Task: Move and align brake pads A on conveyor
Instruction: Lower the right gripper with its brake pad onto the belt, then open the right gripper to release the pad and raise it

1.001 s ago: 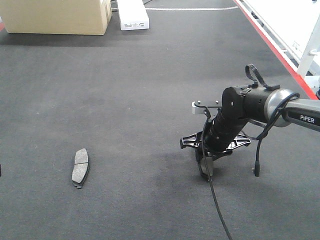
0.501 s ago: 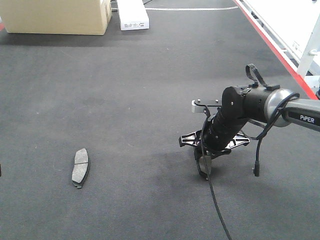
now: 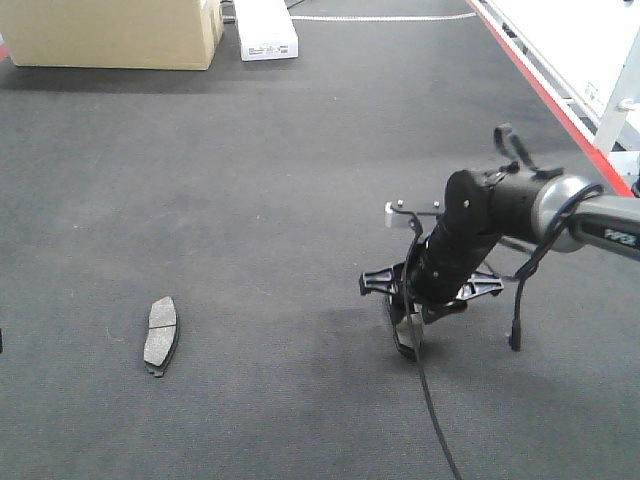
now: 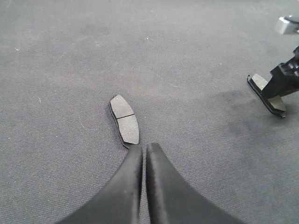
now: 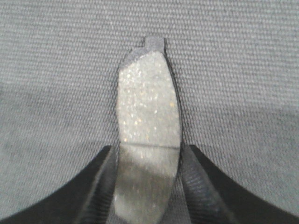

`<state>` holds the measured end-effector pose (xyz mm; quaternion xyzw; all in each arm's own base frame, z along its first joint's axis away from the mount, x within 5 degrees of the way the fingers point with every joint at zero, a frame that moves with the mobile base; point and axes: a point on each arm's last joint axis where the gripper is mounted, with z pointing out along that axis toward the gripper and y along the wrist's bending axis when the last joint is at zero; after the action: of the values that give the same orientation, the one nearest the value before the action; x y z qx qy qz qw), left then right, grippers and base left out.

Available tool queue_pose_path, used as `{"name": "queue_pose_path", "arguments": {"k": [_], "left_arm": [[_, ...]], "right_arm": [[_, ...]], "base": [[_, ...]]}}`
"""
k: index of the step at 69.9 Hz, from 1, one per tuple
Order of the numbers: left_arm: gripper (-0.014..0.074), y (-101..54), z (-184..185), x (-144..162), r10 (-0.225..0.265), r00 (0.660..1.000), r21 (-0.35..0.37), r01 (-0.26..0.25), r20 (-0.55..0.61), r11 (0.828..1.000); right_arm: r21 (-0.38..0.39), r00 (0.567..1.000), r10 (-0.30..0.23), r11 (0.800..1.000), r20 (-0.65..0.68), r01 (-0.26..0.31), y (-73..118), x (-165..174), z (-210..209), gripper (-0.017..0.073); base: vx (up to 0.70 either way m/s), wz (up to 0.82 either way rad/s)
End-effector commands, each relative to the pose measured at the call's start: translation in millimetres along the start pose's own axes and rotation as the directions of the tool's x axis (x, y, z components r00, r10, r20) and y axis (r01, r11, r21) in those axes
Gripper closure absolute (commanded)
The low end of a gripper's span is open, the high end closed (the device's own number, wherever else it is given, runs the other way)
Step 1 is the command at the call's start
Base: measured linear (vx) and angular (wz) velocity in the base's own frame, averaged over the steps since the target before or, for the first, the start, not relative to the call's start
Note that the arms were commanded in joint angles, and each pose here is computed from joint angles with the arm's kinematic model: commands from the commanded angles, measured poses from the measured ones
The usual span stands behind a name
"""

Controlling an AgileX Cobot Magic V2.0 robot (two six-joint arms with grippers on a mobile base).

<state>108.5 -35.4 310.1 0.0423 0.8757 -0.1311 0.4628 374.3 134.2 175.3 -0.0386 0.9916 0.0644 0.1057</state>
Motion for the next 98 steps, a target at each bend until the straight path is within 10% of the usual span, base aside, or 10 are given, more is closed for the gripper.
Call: {"name": "queue_pose_path", "arguments": {"k": [1,31,60,98], "left_arm": [[0.06,-3.3,-4.5,-11.5,0.0,0.997,0.023,-0.002,0.081,1.0],[0.06,-3.3,-4.5,-11.5,0.0,0.997,0.023,-0.002,0.081,1.0],[0.06,-3.3,-4.5,-11.5,0.0,0.997,0.023,-0.002,0.081,1.0],[0.06,-3.3,-4.5,-11.5,0.0,0.997,0.023,-0.002,0.081,1.0]], "right_arm": [[-0.035,0.988,-0.003,0.999,0.154,0.009,4.5,-8.6,-54.3,0.0231],[-0.058,0.92,-0.007,0.998,0.392,0.033,-5.1,35.2,-121.5,0.0294],[-0.08,0.744,0.019,0.996,0.668,0.047,-45.0,150.6,-159.9,0.0575],[-0.086,0.454,0.02,0.988,0.891,0.126,-62.8,238.2,-191.0,0.0568]], "base": [[0.0,0.0],[0.0,0.0],[0.0,0.0],[0.0,0.0]]}}
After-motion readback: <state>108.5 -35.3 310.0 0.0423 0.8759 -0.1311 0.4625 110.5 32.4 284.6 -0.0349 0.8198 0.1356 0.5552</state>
